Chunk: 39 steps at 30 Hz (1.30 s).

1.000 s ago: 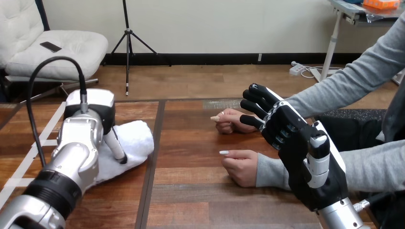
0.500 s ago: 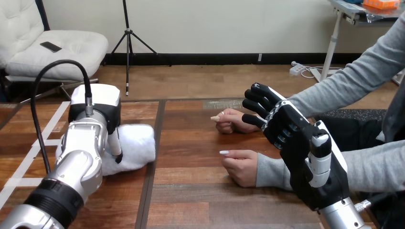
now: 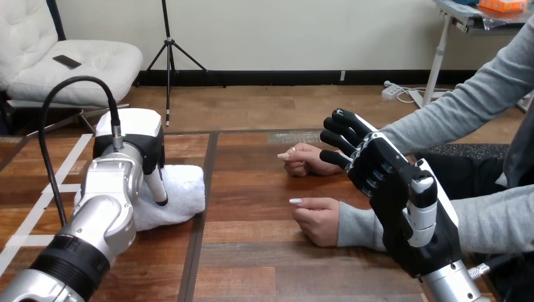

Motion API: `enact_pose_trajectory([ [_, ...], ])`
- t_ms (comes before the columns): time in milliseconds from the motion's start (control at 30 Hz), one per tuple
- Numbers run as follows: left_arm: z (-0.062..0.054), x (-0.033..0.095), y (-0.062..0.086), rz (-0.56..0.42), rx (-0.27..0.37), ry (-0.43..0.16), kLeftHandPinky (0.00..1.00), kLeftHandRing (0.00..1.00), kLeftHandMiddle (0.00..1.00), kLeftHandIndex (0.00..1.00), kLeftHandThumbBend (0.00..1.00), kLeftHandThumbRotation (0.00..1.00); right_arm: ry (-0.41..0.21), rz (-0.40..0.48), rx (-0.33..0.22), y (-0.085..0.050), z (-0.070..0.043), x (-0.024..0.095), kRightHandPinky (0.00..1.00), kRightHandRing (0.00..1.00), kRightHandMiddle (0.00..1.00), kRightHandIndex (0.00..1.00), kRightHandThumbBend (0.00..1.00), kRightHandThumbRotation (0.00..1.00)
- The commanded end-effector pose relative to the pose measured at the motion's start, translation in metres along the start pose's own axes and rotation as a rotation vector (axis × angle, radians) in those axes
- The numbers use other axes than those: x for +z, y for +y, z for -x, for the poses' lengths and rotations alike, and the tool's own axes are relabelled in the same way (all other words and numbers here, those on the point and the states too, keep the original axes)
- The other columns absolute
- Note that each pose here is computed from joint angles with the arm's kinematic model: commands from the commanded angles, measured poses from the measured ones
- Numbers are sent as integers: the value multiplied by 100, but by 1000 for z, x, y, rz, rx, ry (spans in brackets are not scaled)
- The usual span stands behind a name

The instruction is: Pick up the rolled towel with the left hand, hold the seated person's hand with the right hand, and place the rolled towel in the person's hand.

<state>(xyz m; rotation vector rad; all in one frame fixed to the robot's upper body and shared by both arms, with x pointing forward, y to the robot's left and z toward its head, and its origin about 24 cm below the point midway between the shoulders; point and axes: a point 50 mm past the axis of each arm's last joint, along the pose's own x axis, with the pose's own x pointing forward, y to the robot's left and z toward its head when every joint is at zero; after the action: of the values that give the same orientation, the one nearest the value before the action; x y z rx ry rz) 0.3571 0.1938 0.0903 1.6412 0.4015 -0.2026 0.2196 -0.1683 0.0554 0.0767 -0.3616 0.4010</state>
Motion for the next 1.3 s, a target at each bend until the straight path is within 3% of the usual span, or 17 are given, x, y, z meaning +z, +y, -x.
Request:
enact_pose_trajectory([
  [0, 3, -1, 20, 48, 46, -13, 23, 32, 42, 44, 79, 0, -109, 54, 24, -5, -18, 18, 86, 90, 91, 89, 100, 100],
  [333, 3, -4, 22, 88, -32, -8, 20, 28, 37, 43, 83, 0, -108, 54, 21, -5, -19, 19, 86, 90, 90, 88, 100, 100],
  [533, 4, -5, 23, 7, -81, 3, 15, 23, 33, 61, 94, 2, -111, 48, 23, -5, -19, 19, 86, 90, 90, 88, 100, 100],
  [667, 4, -6, 23, -42, -106, 3, 21, 33, 44, 73, 98, 11, -111, 47, 22, -5, -19, 19, 86, 89, 90, 88, 100, 100],
  [767, 4, -6, 23, -70, -116, -7, 34, 51, 58, 77, 99, 16, -112, 49, 21, -5, -19, 19, 86, 89, 90, 88, 100, 100],
  [867, 4, -7, 23, -78, -114, -18, 43, 61, 65, 78, 100, 19, -112, 51, 22, -5, -19, 19, 86, 89, 90, 88, 100, 100],
  [1267, 3, -10, 21, -67, -115, -25, 68, 76, 77, 75, 100, 22, -111, 51, 23, -6, -19, 19, 85, 89, 90, 88, 100, 100],
])
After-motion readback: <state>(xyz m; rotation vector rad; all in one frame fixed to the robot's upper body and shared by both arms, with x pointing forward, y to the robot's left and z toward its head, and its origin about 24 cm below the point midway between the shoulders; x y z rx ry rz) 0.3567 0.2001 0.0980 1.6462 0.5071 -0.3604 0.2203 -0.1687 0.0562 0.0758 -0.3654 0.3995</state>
